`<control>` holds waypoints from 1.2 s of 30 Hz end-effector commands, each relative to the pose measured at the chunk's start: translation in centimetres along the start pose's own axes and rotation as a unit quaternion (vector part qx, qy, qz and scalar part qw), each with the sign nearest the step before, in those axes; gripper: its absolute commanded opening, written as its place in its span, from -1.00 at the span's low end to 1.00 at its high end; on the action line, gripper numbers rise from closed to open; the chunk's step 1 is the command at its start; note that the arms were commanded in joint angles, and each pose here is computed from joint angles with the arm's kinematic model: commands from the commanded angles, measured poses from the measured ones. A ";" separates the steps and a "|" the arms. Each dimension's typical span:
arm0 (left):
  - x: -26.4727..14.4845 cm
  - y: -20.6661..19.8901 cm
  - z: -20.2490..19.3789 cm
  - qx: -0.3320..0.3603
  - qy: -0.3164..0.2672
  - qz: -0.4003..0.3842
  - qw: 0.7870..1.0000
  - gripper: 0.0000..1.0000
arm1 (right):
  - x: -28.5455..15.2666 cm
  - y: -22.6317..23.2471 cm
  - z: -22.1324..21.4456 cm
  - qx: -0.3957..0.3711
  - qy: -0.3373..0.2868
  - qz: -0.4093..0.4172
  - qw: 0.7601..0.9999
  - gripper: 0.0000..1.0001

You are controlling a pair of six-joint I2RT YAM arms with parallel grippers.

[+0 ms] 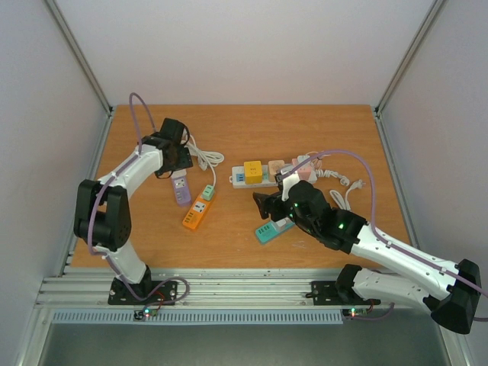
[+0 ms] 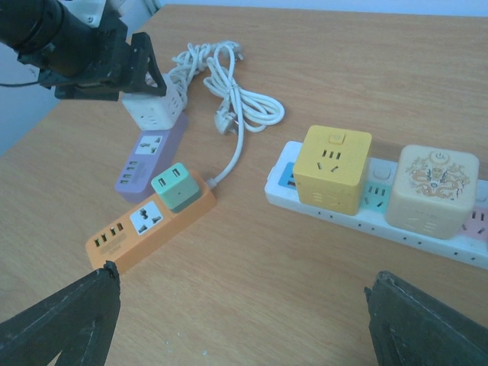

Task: Insert the plug

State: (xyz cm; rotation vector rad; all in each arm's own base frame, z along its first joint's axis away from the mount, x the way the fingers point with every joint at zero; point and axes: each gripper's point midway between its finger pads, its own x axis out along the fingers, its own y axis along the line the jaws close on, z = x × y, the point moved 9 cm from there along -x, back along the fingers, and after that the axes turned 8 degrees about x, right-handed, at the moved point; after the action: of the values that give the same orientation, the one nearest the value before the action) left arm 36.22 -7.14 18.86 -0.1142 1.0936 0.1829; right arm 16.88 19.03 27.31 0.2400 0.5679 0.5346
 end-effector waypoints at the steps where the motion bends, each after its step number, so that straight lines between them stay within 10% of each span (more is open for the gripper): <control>1: 1.2 0.1 0.5 0.012 0.031 -0.017 0.999 0.58 | 0.0 0.1 0.5 0.013 -0.003 -0.007 1.000 0.78; 21: 6.1 0.7 -2.1 0.047 0.129 0.057 0.989 -0.09 | 0.3 -0.1 0.4 0.019 0.001 -0.020 1.000 0.75; 30: 7.9 0.7 -3.6 0.035 0.145 0.055 0.987 -0.08 | -0.1 -0.4 0.5 0.031 -0.002 -0.035 0.999 0.73; 36: 3.5 0.2 -0.6 0.022 0.087 0.022 0.996 0.50 | -1.6 -0.8 1.6 0.039 -0.020 -0.066 0.997 0.76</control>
State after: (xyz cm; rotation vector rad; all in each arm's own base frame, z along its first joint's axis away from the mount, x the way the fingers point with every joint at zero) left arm 37.94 -7.18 15.65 -0.0619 1.2297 0.1774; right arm 17.01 18.48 26.56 0.2459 0.6177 0.4460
